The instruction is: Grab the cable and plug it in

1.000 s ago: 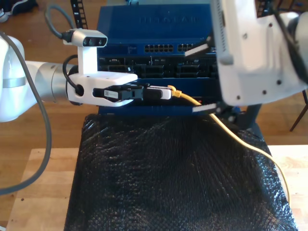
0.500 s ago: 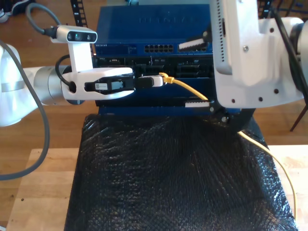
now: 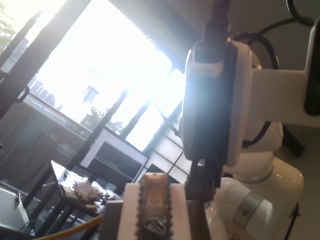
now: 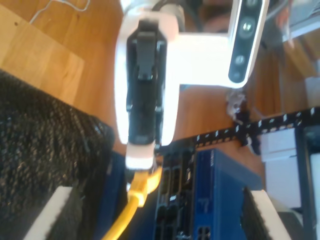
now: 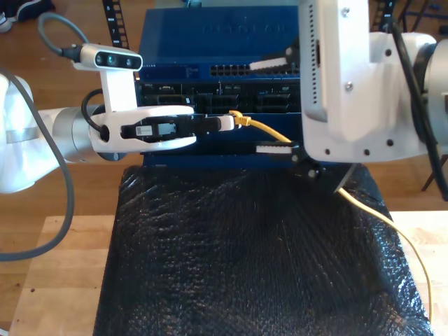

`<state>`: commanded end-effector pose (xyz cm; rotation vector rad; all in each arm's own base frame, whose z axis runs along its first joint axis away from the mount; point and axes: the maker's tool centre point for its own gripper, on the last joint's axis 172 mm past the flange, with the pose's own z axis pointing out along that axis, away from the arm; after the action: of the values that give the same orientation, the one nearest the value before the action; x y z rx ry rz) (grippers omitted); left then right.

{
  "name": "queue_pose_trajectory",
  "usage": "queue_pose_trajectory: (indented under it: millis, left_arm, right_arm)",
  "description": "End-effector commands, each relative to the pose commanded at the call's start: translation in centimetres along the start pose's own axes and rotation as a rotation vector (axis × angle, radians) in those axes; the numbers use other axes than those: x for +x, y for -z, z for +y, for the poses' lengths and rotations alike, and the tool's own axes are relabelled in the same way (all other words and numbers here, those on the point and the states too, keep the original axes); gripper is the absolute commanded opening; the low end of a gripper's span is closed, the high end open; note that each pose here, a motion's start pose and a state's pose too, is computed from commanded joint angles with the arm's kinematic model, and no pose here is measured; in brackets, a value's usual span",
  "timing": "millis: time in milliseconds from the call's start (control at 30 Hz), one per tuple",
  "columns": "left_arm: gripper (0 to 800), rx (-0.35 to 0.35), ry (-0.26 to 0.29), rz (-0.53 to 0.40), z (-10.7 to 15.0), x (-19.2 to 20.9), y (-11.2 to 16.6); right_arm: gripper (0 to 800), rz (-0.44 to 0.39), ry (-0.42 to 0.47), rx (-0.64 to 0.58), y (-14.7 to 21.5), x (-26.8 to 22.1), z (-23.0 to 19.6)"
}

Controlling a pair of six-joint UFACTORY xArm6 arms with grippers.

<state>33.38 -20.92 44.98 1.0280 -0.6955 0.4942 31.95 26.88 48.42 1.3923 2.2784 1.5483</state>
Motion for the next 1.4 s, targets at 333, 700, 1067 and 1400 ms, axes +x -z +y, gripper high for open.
queue_pose_trajectory:
  millis: [333,700,1067,1400]
  left_arm:
    - [14,-0.028,0.003,0.0,0.7,-0.2,-0.2]
    - [16,-0.047,0.005,0.0,1.1,-0.3,-0.4]
    - [20,-0.053,0.004,-0.002,1.2,-0.4,-0.5]
    - [21,-0.054,0.004,-0.002,1.2,-0.4,-0.5]
  right_arm:
    - [674,-0.017,-0.007,-0.023,-0.6,-1.0,-0.2]
    - [518,-0.019,-0.011,-0.017,-0.9,-1.2,-0.6]
    - [462,-0.015,-0.008,-0.016,-1.1,-1.0,-0.7]
    - [411,-0.005,-0.004,-0.003,-1.4,-0.5,-1.3]
